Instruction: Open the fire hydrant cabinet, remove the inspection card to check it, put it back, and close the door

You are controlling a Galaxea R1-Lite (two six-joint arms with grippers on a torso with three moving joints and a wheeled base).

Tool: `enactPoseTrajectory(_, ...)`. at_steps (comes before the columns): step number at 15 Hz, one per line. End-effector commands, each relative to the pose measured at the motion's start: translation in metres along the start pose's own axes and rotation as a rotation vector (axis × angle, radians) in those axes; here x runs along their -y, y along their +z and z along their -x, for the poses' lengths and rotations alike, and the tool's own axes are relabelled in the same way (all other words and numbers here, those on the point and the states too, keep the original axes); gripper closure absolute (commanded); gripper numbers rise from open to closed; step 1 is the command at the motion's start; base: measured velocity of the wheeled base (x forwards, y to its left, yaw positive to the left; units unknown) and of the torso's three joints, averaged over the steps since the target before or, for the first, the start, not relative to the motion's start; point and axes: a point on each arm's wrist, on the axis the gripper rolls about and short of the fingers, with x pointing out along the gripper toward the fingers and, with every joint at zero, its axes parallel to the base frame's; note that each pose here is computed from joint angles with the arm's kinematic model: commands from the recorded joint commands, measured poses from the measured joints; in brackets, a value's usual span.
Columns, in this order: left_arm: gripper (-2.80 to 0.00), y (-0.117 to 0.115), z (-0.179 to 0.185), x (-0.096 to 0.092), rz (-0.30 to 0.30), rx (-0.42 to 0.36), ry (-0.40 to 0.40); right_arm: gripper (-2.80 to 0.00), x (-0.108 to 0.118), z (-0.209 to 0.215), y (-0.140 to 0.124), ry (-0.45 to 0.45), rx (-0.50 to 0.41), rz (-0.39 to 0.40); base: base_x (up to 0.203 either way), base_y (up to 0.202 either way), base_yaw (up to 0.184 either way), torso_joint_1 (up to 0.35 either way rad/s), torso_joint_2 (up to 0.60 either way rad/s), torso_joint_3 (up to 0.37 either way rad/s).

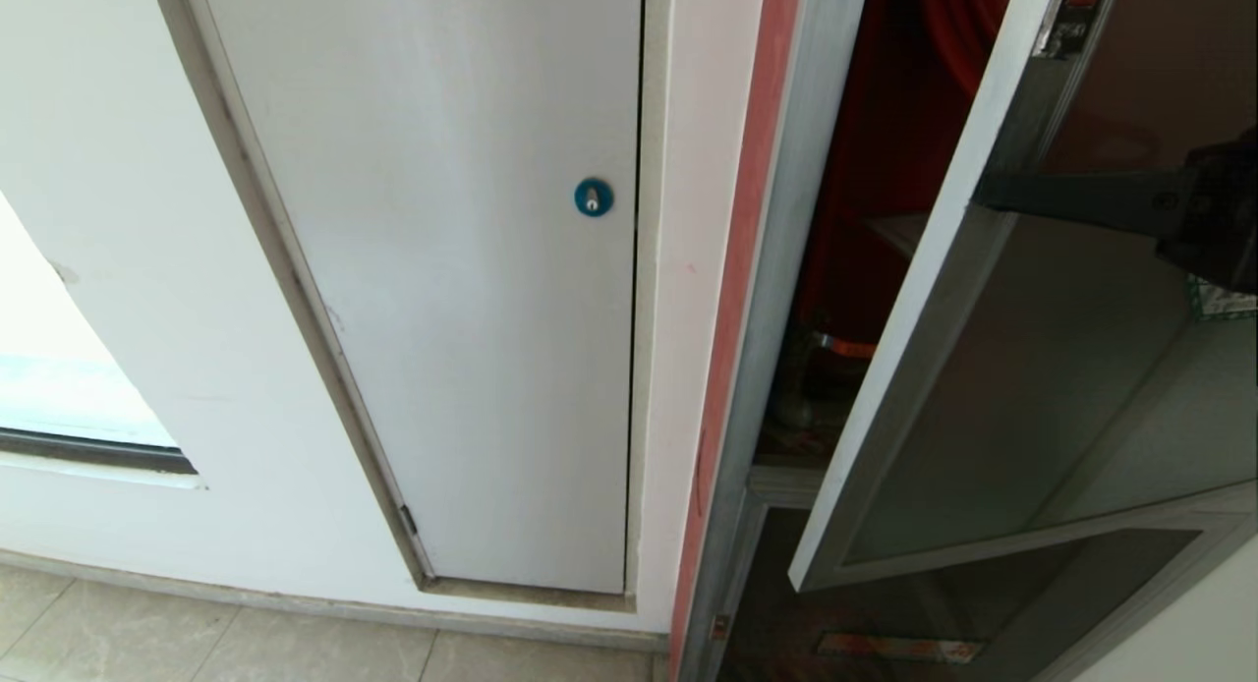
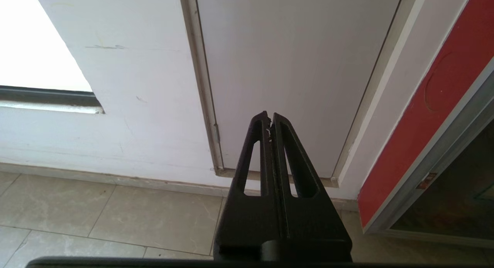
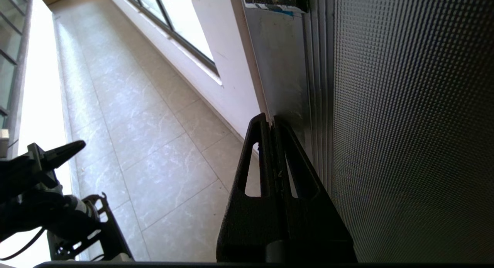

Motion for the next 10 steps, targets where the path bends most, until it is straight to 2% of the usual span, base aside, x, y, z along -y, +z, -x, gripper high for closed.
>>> enactPoseTrajectory(1,0.00,-0.001,0.000,0.000,0.000,-0.006,0.001,0.00,0.007,-0.009,0.000,-0.004,-0.011,-0.009,0.000,0.000,0.000,0.000,0.00,0.000)
enactPoseTrajectory(4,0.00,-0.001,0.000,0.000,0.000,-0.006,0.000,0.00,0.013,-0.017,0.003,-0.009,-0.013,-0.011,0.000,0.000,0.000,0.000,0.00,0.000)
enactPoseTrajectory(10,0.00,-0.001,0.000,0.000,0.000,-0.006,0.000,0.00,0.030,-0.038,0.010,-0.074,-0.006,-0.012,0.000,0.000,0.000,0.000,0.00,0.000)
